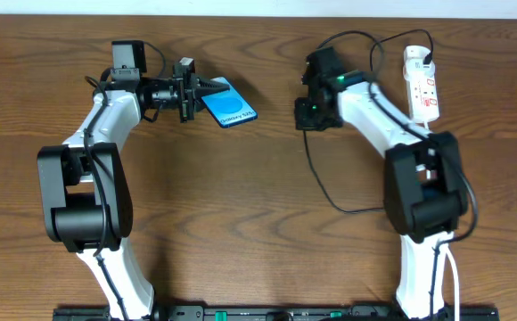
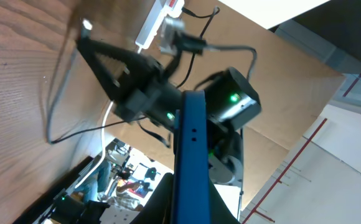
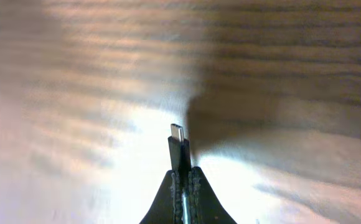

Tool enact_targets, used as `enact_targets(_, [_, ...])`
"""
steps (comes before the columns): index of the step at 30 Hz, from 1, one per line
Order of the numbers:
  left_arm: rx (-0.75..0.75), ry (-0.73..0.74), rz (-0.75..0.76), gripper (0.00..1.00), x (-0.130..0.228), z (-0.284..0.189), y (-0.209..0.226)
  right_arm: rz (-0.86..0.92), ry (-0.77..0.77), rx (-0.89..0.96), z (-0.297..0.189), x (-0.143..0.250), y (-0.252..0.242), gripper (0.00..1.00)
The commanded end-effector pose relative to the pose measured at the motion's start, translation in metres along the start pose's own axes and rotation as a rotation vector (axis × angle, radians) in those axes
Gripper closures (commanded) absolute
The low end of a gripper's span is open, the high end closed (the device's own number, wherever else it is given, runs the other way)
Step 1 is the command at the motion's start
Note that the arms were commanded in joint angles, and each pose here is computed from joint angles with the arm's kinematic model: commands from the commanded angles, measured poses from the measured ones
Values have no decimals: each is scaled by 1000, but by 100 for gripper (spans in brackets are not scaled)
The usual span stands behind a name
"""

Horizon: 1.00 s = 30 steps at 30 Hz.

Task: Plug charger to phone and switch on socket
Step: 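Grasp the cable near the plug with the right gripper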

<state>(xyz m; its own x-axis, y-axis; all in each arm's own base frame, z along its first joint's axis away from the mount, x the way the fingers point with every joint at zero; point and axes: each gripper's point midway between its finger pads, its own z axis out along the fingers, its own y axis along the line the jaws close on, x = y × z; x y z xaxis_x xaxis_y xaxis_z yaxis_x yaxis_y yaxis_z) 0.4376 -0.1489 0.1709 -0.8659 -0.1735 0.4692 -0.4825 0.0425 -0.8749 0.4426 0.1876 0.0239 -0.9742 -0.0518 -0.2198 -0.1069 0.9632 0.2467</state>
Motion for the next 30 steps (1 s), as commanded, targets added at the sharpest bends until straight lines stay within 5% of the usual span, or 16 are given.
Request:
enact_targets(1, [19,22,62,93,7,-2,-17,-247,-17,-117,-40,2,20,99])
enact_targets(14, [19,22,76,93,7,-2,-17,-534,181,92,0,58,23,99])
enact_targets(21, [19,22,76,93,7,-2,-17,-468,212,101,13,66,23,95])
enact_targets(30, [19,22,76,93,7,-2,-17,-341,212,62,23,64,19,57])
